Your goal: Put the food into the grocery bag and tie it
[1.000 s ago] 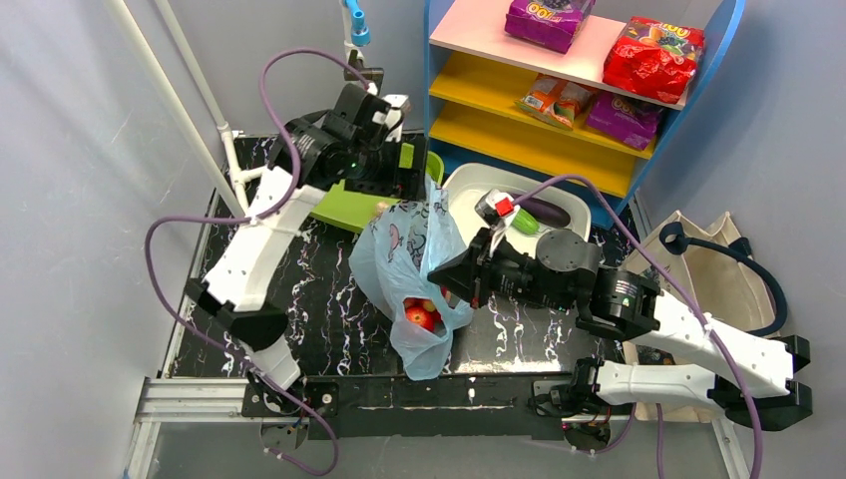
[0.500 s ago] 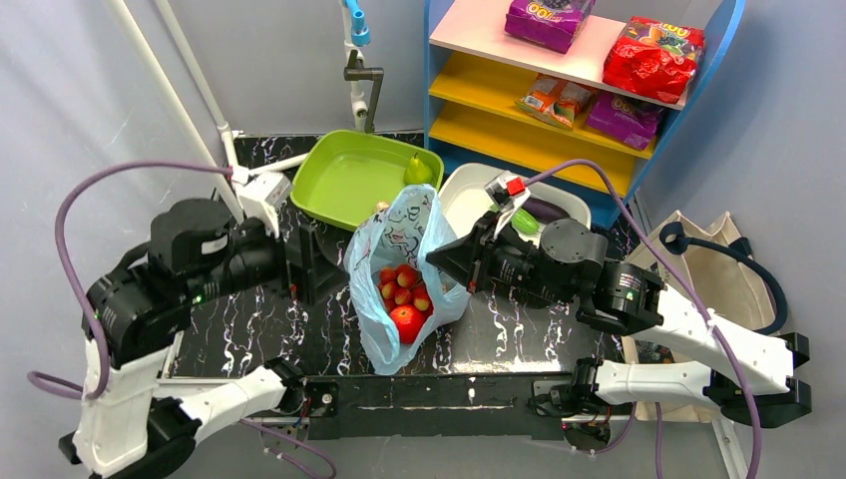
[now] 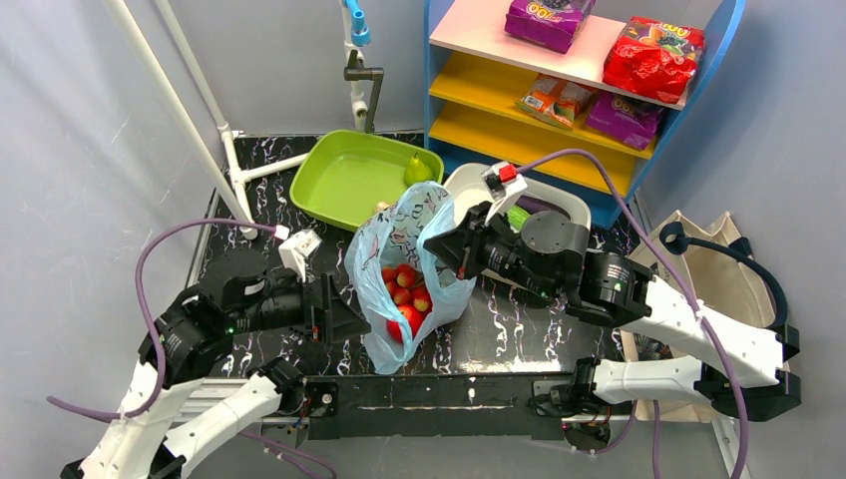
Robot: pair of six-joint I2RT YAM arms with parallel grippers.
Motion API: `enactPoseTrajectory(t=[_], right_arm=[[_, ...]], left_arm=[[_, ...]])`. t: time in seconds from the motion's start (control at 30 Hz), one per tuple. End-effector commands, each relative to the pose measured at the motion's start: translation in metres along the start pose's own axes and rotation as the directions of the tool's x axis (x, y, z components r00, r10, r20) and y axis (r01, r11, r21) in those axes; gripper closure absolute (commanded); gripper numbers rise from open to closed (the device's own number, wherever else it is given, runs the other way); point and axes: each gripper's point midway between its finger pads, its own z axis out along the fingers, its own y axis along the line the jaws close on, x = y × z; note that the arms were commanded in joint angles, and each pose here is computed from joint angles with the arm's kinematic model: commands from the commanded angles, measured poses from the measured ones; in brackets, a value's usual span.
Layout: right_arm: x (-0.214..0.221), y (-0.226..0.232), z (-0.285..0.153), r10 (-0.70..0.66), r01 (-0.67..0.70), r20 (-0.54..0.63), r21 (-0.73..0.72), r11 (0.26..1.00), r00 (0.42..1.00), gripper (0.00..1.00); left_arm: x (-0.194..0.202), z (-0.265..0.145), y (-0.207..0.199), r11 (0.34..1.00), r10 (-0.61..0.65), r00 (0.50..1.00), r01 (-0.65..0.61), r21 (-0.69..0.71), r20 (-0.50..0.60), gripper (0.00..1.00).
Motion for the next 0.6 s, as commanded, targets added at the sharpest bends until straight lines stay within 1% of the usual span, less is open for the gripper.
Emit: enactPoseTrajectory(t=[0.0,0.1,0.27,0.33,0.43,0.5,0.57], right_arm=[[-0.024,0.004,-0.005,0.041,-0.043,0.069,0.019,0.999,0.997,0.99],[-0.023,0.0,-0.003,0.052,-0.055,0.069,0.043,0.998,0.996,0.99],[-0.025,-0.003,0.0,0.061,-0.066,0.08,0.072,0.995,0.995,0.99],[-0.026,-0.003,0.002,0.056,-0.062,0.078,0.074,0.995,0.995,0.99],[-0.026,-0.002,0.001,0.054,-0.06,0.075,0.077,0.995,0.996,0.99],[-0.027,-0.004,0.0,0.054,-0.06,0.078,0.081,0.995,0.995,0.99],[-0.029,-0.005,-0.003,0.056,-0.064,0.088,0.084,0.994,0.995,0.99]], left_arm=[[0.005,0.005,-0.013,0.995,-0.027,1.0,0.028,0.095,-0.009,0.16],[0.01,0.015,-0.007,0.995,-0.038,0.999,0.041,0.095,-0.035,0.16],[0.012,0.034,-0.009,0.994,-0.04,0.997,0.045,0.095,-0.062,0.19],[0.017,0.045,-0.009,0.998,-0.006,0.997,0.01,0.063,-0.072,0.19],[0.027,0.065,-0.006,0.999,0.023,0.995,-0.025,-0.024,-0.1,0.2],[0.031,0.077,-0.005,0.997,0.016,0.995,-0.023,-0.07,-0.097,0.2],[0.033,0.088,-0.009,0.996,0.022,0.997,-0.028,-0.085,-0.075,0.21]])
